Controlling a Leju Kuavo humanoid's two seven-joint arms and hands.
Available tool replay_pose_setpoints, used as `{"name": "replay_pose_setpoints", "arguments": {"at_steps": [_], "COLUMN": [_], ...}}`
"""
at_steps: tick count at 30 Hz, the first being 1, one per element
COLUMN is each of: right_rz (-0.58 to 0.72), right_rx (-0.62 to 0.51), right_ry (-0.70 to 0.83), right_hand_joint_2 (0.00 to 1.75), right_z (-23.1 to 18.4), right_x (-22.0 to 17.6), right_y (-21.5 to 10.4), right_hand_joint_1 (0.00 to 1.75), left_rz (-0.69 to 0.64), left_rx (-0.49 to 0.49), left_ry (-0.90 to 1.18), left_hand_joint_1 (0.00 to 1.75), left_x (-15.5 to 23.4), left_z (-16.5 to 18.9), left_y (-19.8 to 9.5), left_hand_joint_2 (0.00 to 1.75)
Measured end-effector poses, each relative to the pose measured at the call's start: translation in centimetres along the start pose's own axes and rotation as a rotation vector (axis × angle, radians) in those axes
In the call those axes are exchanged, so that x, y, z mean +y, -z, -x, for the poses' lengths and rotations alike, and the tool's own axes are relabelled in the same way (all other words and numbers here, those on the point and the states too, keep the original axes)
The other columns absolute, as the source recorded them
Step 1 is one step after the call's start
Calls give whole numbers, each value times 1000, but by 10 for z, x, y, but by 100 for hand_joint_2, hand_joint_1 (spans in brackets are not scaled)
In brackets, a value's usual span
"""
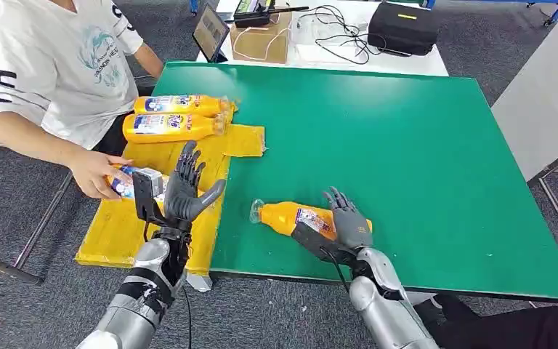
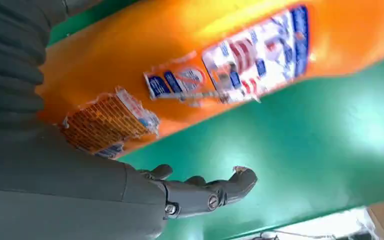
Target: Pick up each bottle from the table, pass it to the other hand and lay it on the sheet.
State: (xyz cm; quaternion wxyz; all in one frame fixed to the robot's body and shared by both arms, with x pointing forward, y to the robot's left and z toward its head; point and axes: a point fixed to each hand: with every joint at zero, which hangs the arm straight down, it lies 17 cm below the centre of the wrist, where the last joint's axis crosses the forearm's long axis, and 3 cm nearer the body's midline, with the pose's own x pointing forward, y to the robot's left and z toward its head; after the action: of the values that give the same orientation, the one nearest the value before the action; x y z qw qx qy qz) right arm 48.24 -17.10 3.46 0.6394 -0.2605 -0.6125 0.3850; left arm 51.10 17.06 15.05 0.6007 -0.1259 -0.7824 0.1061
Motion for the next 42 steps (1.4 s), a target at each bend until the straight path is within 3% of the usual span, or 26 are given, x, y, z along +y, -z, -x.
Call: {"name": "replay_pose_setpoints", "arguments": {"at_steps": [2,3,4,14,22,29,35,42], "right_rz": [-33,-49,-62,-208,-226,22,188,241], "right_rx": [19,27,32,30,8,-68,-178,-245], "right_ry": [-53,-77,-92,-139,-102,131,305,416], "right_hand_joint_2": [175,175,175,175,175,175,175,175], "right_z": [11,15,19,42,44,0,-62,-105], "right_x": [1,1,0,-2,-11,-33,-47,-53], "right_y": [0,1,2,12,18,25,20,16], "right_hand_joint_1": [0,138,169,175,175,175,175,175], "left_rz": [12,16,20,38,37,-18,29,120], "left_rx": [-3,-12,-22,-34,-28,-13,51,131], "left_ry": [-12,-17,-24,-49,-61,59,127,142], "left_hand_joint_1": [0,0,0,0,0,0,0,0], "left_x": [-1,-1,0,-1,1,9,-9,-33], "left_z": [-1,-2,-5,-11,-11,-5,11,31], "left_y": [-1,-2,-3,-2,0,7,13,11], "left_hand_joint_2": [175,175,175,175,175,175,175,175]}}
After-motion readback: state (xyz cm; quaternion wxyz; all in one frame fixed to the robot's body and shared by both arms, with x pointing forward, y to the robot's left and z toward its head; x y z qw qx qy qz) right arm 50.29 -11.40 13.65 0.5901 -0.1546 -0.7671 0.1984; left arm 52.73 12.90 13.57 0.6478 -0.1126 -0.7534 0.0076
